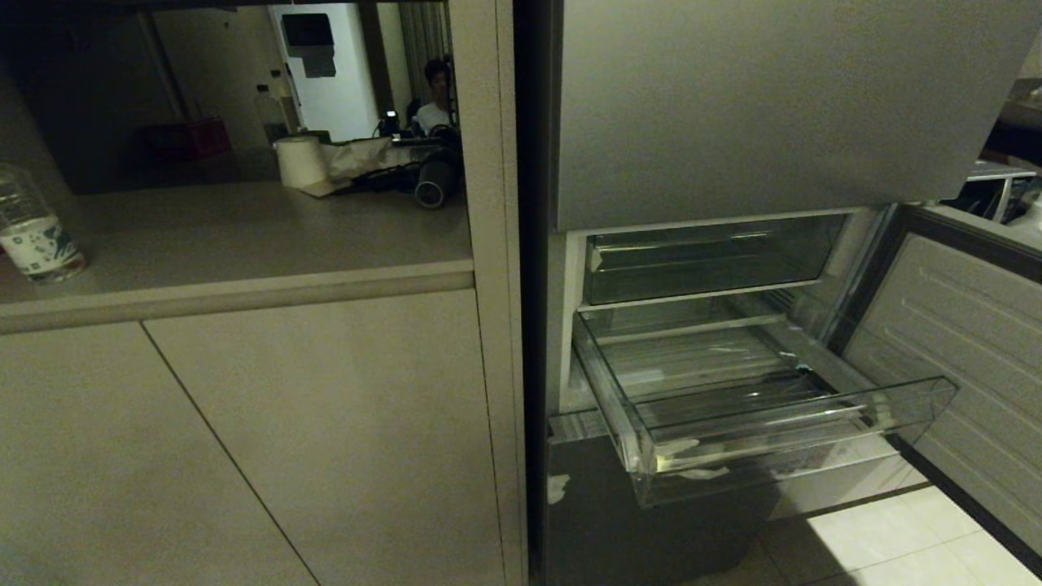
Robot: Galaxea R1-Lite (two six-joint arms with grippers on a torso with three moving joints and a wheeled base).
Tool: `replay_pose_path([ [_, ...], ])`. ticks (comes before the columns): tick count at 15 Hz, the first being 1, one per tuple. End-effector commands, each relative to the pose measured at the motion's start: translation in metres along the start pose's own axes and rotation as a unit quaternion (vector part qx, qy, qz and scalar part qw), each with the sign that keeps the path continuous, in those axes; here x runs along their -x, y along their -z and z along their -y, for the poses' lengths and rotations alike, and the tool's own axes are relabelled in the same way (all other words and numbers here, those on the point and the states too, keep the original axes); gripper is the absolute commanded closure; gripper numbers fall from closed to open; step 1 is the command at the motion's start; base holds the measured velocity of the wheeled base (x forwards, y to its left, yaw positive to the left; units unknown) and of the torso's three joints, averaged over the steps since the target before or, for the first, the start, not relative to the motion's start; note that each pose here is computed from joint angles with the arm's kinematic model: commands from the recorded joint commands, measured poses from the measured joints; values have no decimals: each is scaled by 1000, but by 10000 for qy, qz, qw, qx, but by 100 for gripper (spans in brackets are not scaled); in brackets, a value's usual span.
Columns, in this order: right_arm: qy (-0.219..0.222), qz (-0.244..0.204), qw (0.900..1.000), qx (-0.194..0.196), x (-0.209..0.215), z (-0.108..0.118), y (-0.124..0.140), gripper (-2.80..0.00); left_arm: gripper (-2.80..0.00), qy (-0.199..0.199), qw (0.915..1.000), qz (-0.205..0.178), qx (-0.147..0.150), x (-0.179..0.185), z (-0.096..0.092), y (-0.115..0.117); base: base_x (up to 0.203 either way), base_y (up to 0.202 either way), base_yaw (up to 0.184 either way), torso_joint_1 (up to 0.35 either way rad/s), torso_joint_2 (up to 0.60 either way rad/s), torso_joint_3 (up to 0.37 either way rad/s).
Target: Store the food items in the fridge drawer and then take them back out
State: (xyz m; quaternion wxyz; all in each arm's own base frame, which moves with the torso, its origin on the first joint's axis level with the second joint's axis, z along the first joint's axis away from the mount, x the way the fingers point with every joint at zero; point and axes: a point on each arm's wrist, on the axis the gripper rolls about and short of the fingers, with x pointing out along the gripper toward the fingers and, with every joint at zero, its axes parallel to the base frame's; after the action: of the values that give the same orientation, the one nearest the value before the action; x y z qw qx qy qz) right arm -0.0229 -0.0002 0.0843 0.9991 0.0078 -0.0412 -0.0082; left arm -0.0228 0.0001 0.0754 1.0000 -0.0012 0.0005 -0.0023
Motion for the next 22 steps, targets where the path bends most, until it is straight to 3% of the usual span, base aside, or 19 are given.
replay_pose_path([
  [1,11,-462,9989,14,-7,0,8,0,0,0,10000,-11,3,0,0,0,0,0,0,0,0,0],
  [4,30,-1617,9868,33,-26,0,7,0,0,0,10000,-7,3,0,0,0,0,0,0,0,0,0],
  [7,88,-2774,9607,28,-59,0,2,0,0,0,10000,-11,3,0,0,0,0,0,0,0,0,0],
  [12,-50,-4038,9147,-127,-123,-2,1,0,0,0,10000,-4,3,0,0,0,0,0,0,0,0,0],
  [15,-138,-4398,8977,-238,-171,-4,2,0,0,0,10000,-11,3,0,0,0,0,0,0,0,0,0],
  [19,-577,-4580,8858,-470,-229,-6,16,0,0,0,10000,-11,3,0,0,0,0,0,0,0,0,0],
  [22,-700,-4403,8937,-493,-265,-7,27,0,0,0,10000,-11,3,0,0,0,0,0,0,0,0,0],
])
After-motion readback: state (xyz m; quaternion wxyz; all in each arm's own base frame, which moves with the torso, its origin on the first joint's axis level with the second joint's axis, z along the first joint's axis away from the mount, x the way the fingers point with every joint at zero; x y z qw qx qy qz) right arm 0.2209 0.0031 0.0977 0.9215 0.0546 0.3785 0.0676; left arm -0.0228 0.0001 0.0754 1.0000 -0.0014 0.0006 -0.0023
